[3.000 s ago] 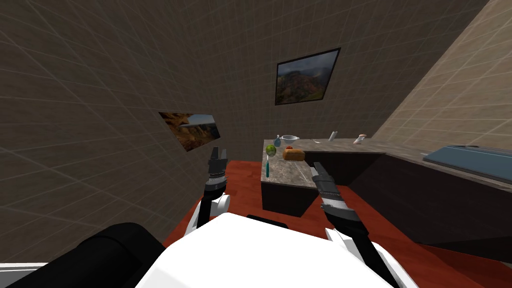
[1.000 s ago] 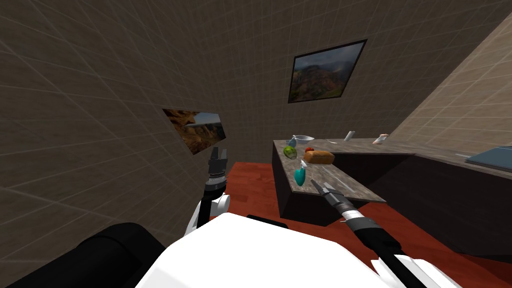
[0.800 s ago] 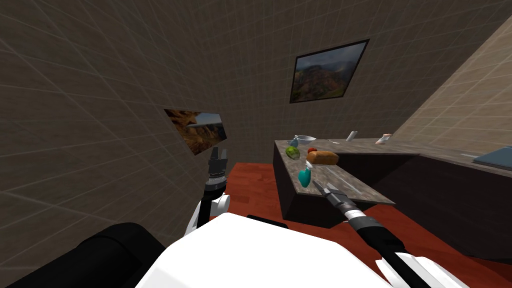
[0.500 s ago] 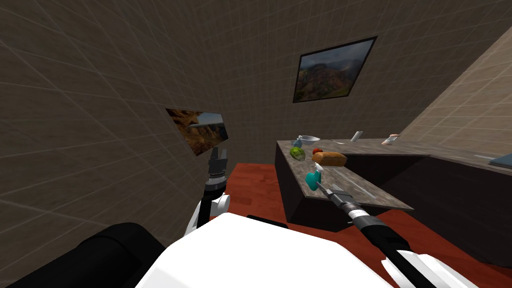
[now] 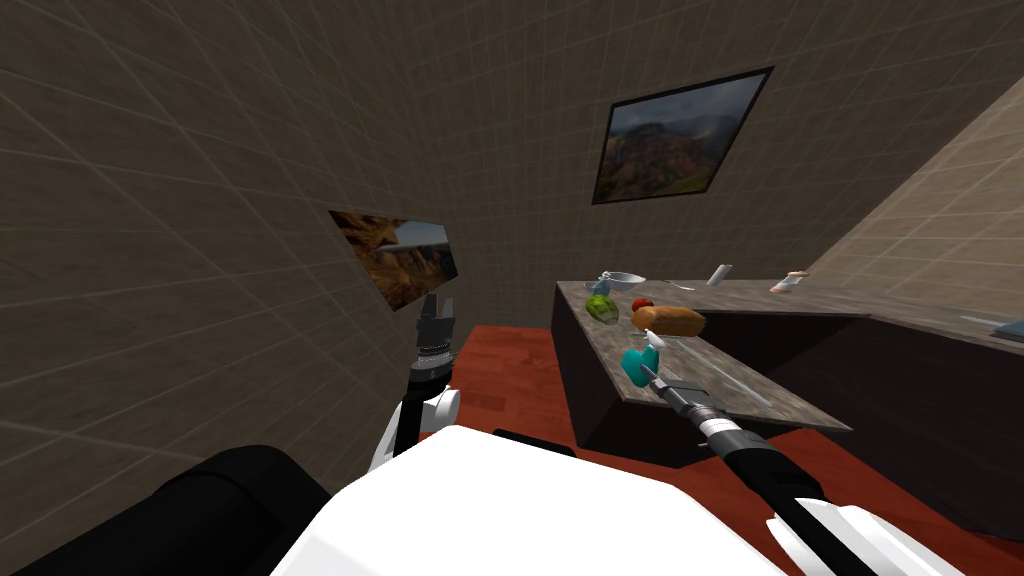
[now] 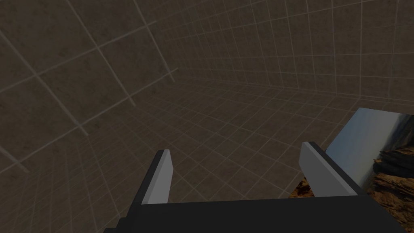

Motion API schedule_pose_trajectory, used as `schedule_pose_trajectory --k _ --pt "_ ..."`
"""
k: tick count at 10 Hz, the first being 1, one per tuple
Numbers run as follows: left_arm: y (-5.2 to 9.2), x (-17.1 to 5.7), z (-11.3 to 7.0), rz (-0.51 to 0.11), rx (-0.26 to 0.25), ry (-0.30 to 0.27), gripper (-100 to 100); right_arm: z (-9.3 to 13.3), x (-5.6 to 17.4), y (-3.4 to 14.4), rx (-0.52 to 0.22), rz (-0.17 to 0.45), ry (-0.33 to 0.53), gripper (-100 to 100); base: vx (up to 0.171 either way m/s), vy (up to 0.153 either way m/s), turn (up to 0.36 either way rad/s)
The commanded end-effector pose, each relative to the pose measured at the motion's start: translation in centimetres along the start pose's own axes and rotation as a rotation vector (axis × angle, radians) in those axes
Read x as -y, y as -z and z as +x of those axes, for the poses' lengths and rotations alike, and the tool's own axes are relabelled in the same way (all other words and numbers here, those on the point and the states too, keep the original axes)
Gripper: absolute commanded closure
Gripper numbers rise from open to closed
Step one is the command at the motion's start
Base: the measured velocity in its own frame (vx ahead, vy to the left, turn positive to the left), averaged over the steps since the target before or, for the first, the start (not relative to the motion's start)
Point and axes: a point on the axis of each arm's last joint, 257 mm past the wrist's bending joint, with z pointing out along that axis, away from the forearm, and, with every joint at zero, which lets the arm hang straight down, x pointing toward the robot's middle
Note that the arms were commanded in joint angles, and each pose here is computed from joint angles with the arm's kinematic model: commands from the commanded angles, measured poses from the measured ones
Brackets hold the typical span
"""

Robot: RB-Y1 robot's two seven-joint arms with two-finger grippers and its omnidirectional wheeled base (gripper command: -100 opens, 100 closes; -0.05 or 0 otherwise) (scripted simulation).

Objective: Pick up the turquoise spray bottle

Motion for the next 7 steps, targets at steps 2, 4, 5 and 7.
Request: schedule_pose_trajectory --k 2,4,5,7 --pt "0.0 0.0 0.0 0.000 0.000 0.000 0 0.0 0.0 0.0 0.000 0.001 0.001 100 0.000 -0.001 -0.005" --pt "0.0 0.0 0.0 0.000 0.000 0.000 0 0.0 0.0 0.0 0.001 0.000 0.001 100 0.000 0.000 0.000" --pt "0.0 0.0 0.0 0.000 0.000 0.000 0 0.0 0.0 0.0 0.001 0.000 0.001 0 0.000 0.000 0.000" --pt "0.0 0.0 0.0 0.000 0.000 0.000 0 1.4 0.7 0.1 -0.026 0.019 0.008 -100 0.058 0.016 0.041"
